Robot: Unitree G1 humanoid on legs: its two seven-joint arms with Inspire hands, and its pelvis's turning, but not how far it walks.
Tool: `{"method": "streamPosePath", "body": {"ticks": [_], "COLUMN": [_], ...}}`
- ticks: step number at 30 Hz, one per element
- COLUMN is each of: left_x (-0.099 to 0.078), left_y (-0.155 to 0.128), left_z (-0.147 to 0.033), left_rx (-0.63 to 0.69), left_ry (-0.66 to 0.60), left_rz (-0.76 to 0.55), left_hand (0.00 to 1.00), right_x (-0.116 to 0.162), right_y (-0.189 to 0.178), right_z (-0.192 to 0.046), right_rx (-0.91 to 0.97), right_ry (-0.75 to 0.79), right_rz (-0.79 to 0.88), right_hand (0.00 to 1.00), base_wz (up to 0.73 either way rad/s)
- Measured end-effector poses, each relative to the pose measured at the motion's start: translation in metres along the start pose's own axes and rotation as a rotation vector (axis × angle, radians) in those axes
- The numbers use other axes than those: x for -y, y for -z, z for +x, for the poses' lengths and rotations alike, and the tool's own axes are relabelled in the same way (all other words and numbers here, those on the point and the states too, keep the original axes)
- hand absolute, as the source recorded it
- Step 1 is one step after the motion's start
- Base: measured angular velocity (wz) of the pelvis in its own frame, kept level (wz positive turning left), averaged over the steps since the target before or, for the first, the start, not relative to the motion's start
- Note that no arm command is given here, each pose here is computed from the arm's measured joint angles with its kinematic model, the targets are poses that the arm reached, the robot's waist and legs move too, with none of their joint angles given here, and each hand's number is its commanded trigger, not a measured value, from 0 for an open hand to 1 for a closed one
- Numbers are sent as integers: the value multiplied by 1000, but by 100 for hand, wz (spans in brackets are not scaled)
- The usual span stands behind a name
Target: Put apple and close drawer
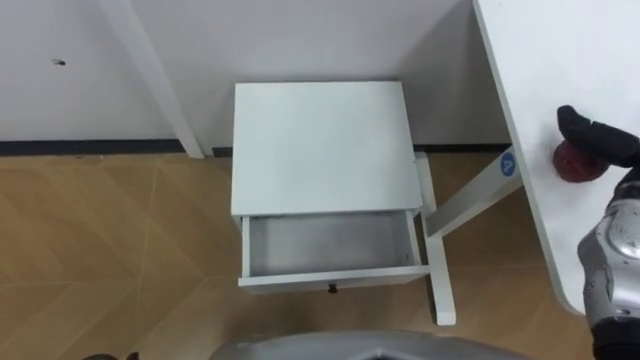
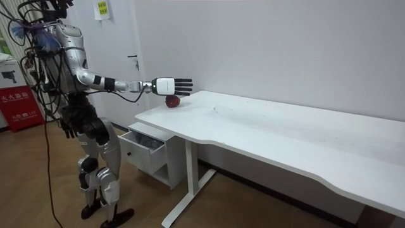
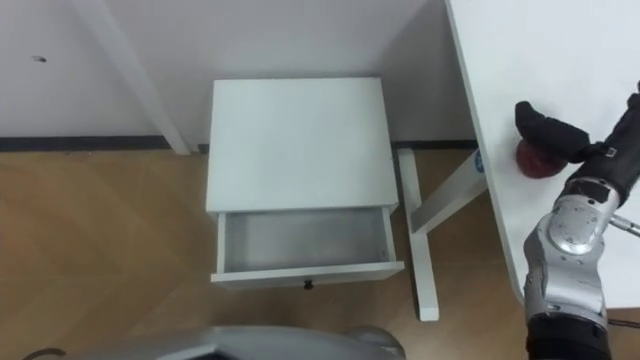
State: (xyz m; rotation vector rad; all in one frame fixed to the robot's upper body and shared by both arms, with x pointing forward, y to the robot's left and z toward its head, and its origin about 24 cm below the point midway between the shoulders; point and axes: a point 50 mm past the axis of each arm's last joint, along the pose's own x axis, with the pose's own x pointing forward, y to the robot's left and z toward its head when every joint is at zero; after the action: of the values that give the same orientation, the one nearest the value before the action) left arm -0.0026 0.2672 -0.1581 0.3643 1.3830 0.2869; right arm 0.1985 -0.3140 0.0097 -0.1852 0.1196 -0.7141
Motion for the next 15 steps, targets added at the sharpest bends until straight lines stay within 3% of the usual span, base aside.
{"method": "streamPosePath", "body": {"ticks": [15], "left_x": [2], "left_y": [2], "left_z": [-1], "left_rx": [-4], "left_ry": [14], "left_rz": [15], "left_hand": [0], "right_x": [-14], "right_y": [11], "right_z": [-8], "right_rx": [-26], "right_ry": [-120], "right_rz": [-71], "right_hand": [0], "base_wz": [0]}}
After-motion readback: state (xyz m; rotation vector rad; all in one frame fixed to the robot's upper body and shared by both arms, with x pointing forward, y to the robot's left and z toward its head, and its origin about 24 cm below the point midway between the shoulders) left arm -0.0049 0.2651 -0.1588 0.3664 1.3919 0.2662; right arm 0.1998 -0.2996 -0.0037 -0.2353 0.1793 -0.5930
